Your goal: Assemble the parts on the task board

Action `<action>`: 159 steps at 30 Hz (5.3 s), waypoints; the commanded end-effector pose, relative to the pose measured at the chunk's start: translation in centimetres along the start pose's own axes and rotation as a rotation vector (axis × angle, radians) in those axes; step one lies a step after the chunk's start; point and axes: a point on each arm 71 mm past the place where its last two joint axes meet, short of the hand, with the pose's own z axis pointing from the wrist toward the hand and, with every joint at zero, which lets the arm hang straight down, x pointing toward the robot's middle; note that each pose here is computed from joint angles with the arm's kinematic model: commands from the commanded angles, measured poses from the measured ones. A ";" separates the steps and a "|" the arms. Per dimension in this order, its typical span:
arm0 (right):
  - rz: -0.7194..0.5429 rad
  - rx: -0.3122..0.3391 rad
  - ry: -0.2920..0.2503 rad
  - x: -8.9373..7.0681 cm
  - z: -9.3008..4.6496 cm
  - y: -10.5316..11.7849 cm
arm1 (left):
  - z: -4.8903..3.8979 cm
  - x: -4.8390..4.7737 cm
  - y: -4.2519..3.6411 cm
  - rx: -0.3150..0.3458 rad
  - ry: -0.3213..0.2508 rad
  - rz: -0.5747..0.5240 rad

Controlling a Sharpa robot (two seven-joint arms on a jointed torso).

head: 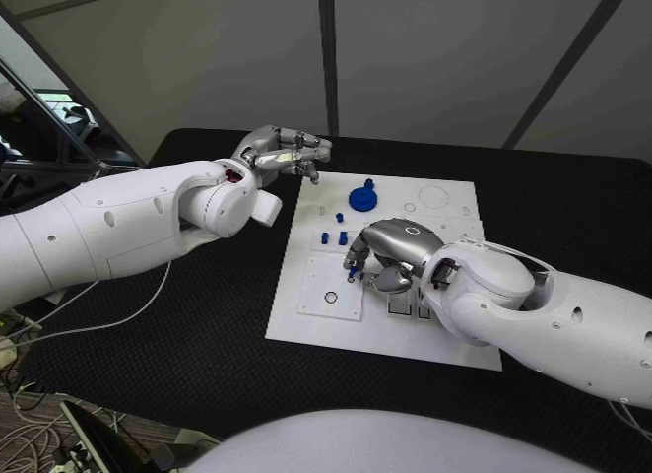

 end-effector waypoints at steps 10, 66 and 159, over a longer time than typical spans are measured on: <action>-0.015 -0.007 0.033 0.3 0.1 0.0 | 0.09 0.21 -0.16 0.008 0.017 -0.001; -0.005 0.018 -0.106 -0.3 -2.3 -0.9 | 0.11 0.05 -0.10 -0.002 0.021 -0.001; -0.120 0.251 -0.034 -6.7 -4.2 -8.6 | 0.03 -0.18 -0.05 -0.005 0.022 -0.001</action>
